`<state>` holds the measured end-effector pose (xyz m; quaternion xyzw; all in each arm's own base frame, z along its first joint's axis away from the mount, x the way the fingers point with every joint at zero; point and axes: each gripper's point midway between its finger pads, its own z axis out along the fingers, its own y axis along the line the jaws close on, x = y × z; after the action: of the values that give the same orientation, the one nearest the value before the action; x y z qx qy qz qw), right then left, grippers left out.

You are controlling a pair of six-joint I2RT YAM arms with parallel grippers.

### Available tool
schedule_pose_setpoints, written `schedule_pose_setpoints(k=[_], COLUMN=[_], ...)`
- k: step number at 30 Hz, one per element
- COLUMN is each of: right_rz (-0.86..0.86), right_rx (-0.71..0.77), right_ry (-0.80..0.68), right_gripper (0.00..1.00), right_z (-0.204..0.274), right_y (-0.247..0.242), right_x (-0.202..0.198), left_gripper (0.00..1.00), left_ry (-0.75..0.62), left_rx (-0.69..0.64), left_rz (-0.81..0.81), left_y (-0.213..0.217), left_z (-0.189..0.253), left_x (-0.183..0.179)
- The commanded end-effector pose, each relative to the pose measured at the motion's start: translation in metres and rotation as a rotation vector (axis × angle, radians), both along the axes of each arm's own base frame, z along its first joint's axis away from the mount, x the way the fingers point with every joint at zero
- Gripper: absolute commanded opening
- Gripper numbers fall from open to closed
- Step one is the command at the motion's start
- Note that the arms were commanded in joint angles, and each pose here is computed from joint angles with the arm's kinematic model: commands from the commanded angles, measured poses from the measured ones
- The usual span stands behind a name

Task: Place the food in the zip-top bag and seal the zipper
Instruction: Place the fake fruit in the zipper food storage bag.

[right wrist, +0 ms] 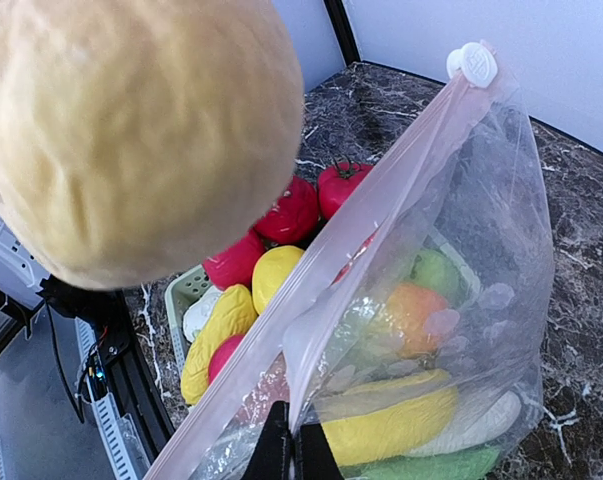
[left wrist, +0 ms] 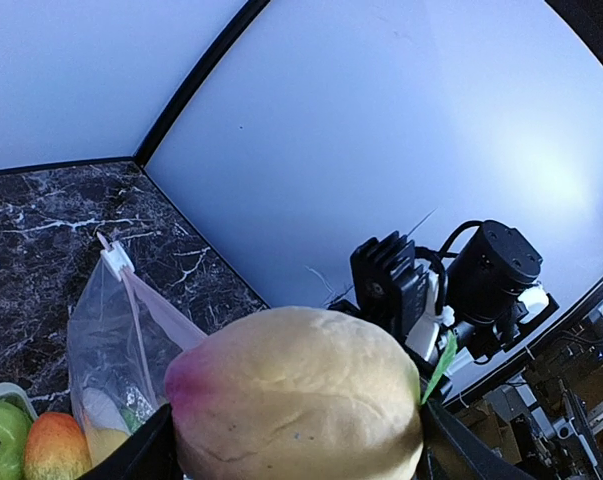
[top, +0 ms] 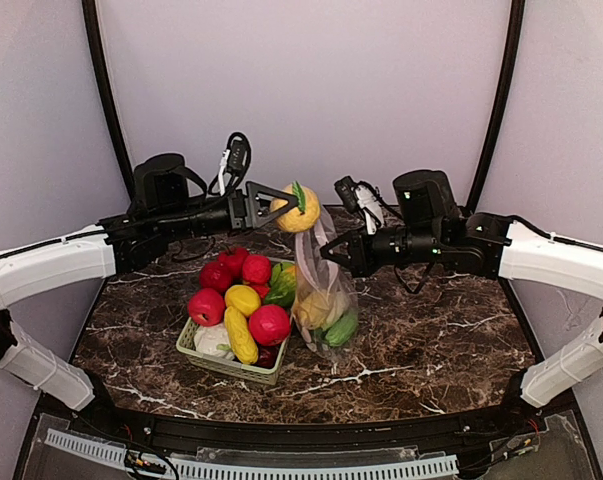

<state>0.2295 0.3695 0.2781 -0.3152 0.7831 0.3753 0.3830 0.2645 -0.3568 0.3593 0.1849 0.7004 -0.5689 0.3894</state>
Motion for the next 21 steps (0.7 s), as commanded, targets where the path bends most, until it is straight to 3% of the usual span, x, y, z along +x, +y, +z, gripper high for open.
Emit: schedule_pose_setpoints(k=[1, 12, 21], right_rz=[-0.023, -0.058, -0.024], right_rx=[0.071, 0.114, 0.139], right_ry=[-0.038, -0.054, -0.053], right_gripper=[0.00, 0.00, 0.00], right_z=[0.027, 0.038, 0.042], right_y=[0.004, -0.003, 0.001], right_x=[0.003, 0.006, 0.001], left_gripper=[0.59, 0.58, 0.58], left_ry=[-0.026, 0.082, 0.123], left_rx=[-0.053, 0.077, 0.105], left_rz=[-0.044, 0.014, -0.003], left_y=[-0.012, -0.012, -0.015], left_z=[0.015, -0.050, -0.068], left_x=[-0.004, 0.009, 0.007])
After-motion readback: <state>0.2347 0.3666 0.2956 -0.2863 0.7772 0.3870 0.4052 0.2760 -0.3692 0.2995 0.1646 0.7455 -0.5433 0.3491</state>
